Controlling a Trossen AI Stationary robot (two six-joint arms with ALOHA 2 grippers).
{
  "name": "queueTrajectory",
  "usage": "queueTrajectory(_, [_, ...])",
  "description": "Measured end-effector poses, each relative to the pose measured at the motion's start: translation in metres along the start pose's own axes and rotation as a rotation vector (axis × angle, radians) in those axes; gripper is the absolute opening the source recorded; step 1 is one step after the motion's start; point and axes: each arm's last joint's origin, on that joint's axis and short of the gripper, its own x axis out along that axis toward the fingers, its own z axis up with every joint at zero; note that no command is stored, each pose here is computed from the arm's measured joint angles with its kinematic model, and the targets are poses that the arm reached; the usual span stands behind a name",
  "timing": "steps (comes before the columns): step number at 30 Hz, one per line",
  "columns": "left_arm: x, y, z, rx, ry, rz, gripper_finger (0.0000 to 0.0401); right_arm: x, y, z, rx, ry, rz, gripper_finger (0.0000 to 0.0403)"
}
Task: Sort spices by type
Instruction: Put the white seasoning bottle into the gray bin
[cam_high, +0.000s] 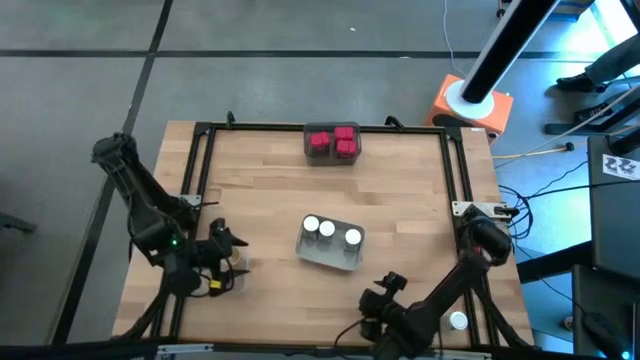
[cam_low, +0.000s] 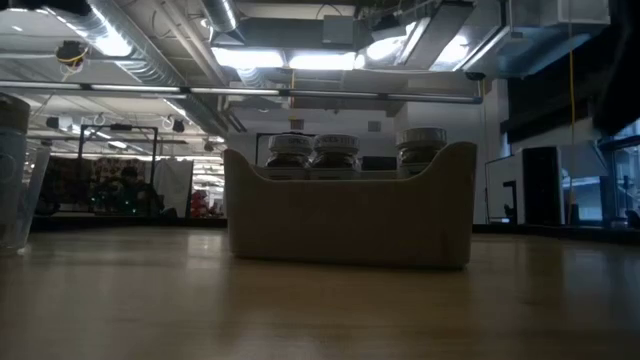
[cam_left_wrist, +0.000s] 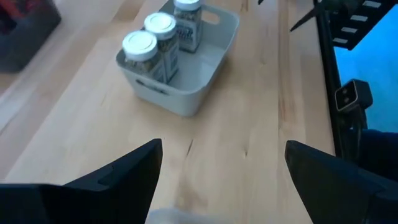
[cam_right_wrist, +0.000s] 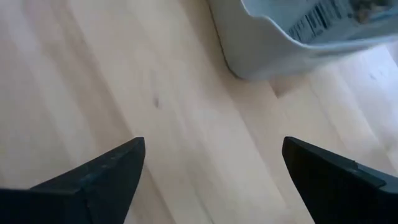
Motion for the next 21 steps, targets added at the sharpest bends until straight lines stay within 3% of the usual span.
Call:
queueTrajectory(5, [0.011,-0.003,0.002,0.026,-0.013,0.002,0.0322,-0.047,-0.015,0.002,-0.017,0.088,0.073,0.0379])
queueTrajectory(10, [0.018,-0.003,0.003,0.028,-0.004,0.027,0.0322,-0.082,-0.033,-0.013,0.059,0.162,0.091,0.0379])
queueTrajectory(21, [0.020,-0.004,0.007,0.038,-0.026,0.016,0.0322,-0.116,-0.053,-0.056,0.329,0.509,-0.069,0.0379])
